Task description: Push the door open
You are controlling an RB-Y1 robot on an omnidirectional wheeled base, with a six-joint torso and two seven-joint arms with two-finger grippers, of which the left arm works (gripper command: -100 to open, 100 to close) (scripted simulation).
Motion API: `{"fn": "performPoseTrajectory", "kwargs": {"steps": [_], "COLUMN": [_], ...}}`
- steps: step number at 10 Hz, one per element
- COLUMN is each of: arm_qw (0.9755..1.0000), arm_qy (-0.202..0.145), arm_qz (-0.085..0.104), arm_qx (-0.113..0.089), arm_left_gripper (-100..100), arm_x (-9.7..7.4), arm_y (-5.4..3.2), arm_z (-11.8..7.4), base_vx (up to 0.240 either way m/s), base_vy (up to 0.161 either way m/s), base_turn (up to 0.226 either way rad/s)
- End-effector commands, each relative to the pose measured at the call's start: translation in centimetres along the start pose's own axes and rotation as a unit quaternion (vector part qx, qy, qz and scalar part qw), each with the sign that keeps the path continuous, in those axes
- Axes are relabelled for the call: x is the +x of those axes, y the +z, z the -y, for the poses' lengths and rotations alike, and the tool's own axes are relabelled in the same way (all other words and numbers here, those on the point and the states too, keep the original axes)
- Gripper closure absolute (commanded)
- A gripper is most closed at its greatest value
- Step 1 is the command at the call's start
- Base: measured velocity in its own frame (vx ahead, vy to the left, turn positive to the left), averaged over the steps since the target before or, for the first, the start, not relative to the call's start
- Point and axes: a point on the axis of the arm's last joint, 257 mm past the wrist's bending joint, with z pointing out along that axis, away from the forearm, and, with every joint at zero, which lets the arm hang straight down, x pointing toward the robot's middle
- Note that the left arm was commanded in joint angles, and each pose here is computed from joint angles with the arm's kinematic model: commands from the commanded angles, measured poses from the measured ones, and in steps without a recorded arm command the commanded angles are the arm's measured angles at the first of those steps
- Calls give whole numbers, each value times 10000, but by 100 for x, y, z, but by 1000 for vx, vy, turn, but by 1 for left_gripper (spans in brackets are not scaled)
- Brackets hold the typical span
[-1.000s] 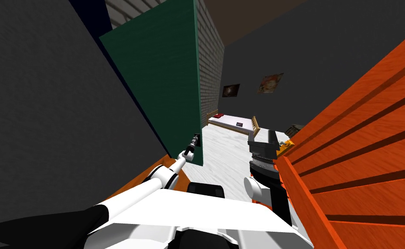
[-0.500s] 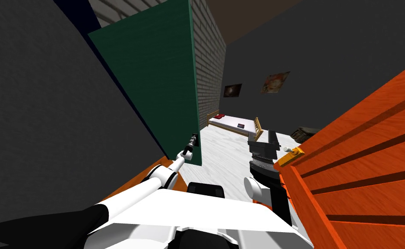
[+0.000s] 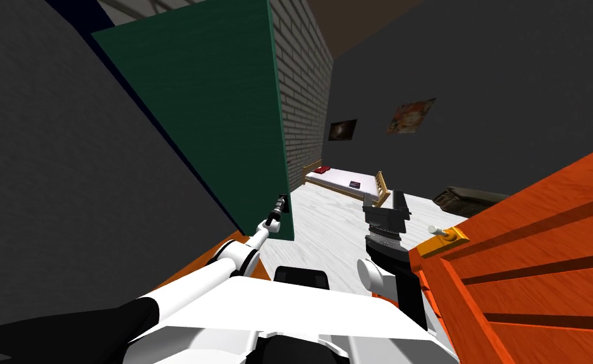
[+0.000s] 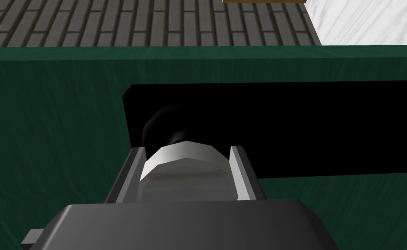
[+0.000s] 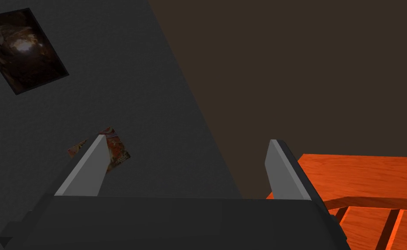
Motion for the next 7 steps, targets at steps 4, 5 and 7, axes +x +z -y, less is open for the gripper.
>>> {"fn": "performPoseTrajectory", "kwargs": {"steps": [4,5,7], "arm_qw": [9996,9992,9987], "arm_qy": [11,5,-1], "arm_qz": [288,401,508], "arm_qx": [-28,-29,-30], "arm_left_gripper": [100,100,100], "arm_x": [-336,-452,-563], "arm_y": [-29,-37,-48], "arm_z": [-12,-11,-9], "base_vx": [119,117,156], "base_vy": [-107,-125,-125], "base_turn": [57,45,65]}}
